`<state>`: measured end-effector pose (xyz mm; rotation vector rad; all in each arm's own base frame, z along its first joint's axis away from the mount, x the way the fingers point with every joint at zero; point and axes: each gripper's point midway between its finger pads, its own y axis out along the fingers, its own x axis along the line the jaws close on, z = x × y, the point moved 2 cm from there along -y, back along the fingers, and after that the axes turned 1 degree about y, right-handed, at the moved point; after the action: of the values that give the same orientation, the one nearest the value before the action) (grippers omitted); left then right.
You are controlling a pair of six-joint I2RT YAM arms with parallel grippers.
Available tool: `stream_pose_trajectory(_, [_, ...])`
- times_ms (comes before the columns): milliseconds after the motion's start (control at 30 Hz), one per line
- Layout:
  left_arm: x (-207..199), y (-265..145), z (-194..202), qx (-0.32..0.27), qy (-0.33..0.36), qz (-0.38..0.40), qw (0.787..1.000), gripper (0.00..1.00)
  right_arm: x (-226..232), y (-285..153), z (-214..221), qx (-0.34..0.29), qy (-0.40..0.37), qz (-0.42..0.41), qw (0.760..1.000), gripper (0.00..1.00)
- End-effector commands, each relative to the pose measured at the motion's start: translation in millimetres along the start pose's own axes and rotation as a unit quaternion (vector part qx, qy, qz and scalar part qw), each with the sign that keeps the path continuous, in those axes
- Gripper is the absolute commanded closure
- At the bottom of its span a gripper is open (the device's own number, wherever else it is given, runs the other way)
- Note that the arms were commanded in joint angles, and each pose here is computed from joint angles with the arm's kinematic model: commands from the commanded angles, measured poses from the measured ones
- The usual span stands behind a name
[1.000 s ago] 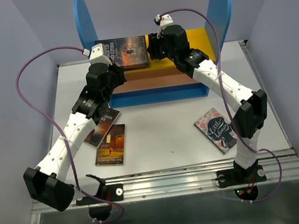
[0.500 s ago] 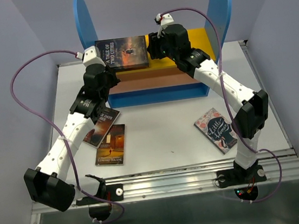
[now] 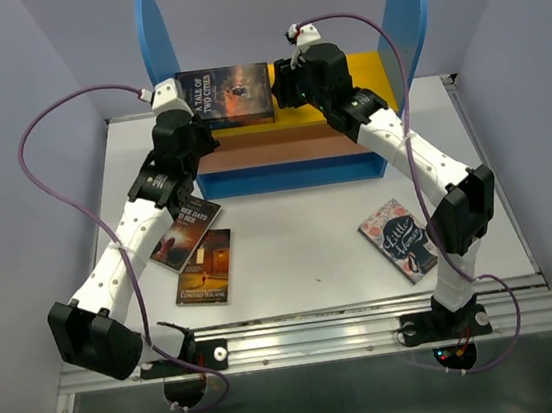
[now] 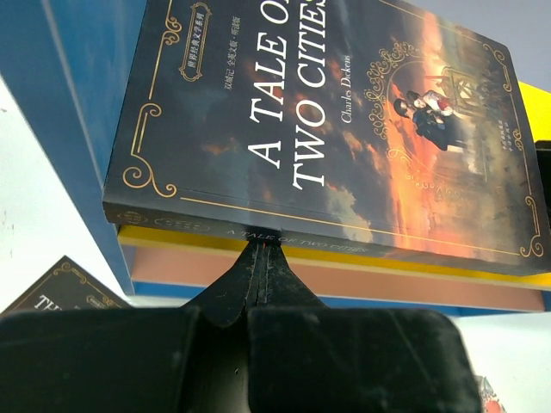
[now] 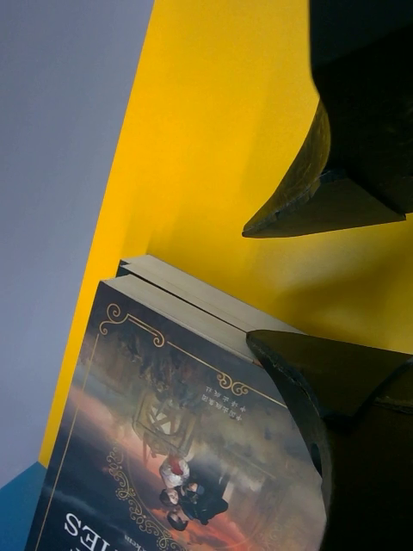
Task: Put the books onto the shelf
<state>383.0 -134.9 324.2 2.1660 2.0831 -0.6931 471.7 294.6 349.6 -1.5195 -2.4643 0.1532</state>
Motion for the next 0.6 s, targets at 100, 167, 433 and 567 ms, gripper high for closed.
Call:
stream_pose_trajectory(100, [-15.5,1.8,-56.9,-0.076,-0.01,0.025,0.997,1.0,24.9,2.5,-33.1,-0.052,-0.002,-0.054,0.997,0.47])
stream_pose_trajectory(167, [-14.7,2.3,-59.4,-0.076,-0.01,0.024,0.997,1.0,24.9,3.2,-34.1,-0.054,-0.004,-0.054,0.997,0.47])
stream_pose_trajectory(433, [-2.9,-0.5,-53.0,-0.069,-0.018,0.012,0.997,1.0,40.6,-3.3,-28.5,-0.044,-0.012,-0.096,0.994,0.47])
stream_pose_trajectory(567, [-0.9,-10.1,-55.4,-0.075,-0.022,0.013,0.997,1.0,46.0,-6.8,-29.8,-0.047,-0.015,-0.103,0.994,0.47])
